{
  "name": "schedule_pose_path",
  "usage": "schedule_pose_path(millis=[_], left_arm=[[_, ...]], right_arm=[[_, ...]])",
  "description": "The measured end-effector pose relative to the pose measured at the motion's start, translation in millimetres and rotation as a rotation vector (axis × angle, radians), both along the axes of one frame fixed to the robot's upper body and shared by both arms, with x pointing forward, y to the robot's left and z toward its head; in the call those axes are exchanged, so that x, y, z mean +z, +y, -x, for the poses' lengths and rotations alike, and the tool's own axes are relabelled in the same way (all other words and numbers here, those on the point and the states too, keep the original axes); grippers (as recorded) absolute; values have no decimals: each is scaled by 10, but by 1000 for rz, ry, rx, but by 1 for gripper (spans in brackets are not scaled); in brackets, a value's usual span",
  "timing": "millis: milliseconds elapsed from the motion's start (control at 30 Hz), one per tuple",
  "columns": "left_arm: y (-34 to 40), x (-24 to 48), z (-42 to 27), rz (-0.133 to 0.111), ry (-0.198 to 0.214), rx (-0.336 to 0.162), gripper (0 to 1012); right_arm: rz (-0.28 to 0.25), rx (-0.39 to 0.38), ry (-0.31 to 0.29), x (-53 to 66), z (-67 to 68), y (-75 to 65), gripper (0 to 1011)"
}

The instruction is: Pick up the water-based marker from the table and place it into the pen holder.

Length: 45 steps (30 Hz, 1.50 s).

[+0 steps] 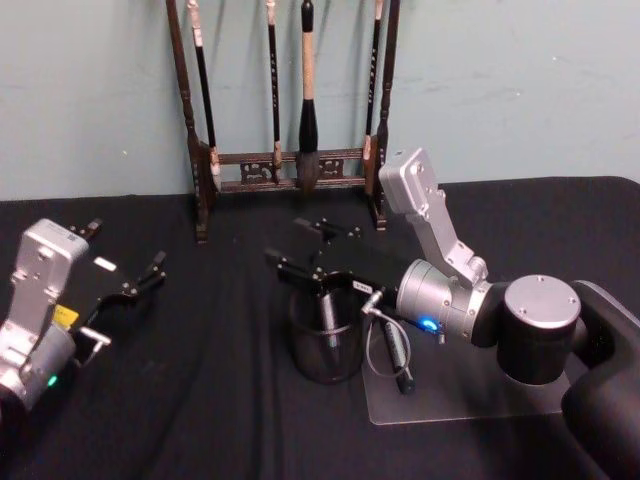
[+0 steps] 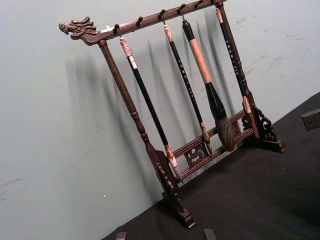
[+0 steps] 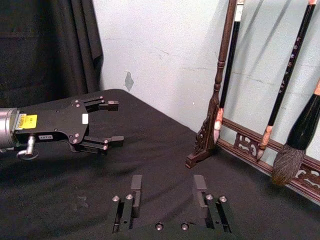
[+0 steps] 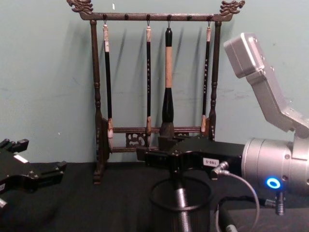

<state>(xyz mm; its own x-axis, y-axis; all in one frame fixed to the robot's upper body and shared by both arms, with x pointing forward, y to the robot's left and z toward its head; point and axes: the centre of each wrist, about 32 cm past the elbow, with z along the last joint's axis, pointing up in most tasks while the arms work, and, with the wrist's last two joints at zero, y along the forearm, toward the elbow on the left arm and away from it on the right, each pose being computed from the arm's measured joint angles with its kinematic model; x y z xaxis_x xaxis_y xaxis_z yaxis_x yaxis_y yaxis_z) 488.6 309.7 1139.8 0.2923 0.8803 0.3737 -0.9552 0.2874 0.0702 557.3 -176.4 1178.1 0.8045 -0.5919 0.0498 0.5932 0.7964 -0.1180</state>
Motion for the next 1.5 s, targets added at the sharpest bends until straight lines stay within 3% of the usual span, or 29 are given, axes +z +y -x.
schedule_pose_path(millis=[67, 467, 1100, 1333, 1500], left_arm=[[0, 0, 0, 0, 0, 0, 1001], [0, 0, 0, 0, 0, 0, 1001], [0, 0, 0, 0, 0, 0, 1001], [0, 0, 0, 0, 0, 0, 1001], [0, 0, 0, 0, 0, 0, 1001]], right_arm=[[0, 0, 0, 0, 0, 0, 703], [-1, 1, 1, 0, 0, 0, 1002], [-17, -29, -12, 68, 28, -81, 1002], [-27, -80, -36, 158, 53, -194, 1002], [-27, -145, -54, 236, 97, -357, 1002]])
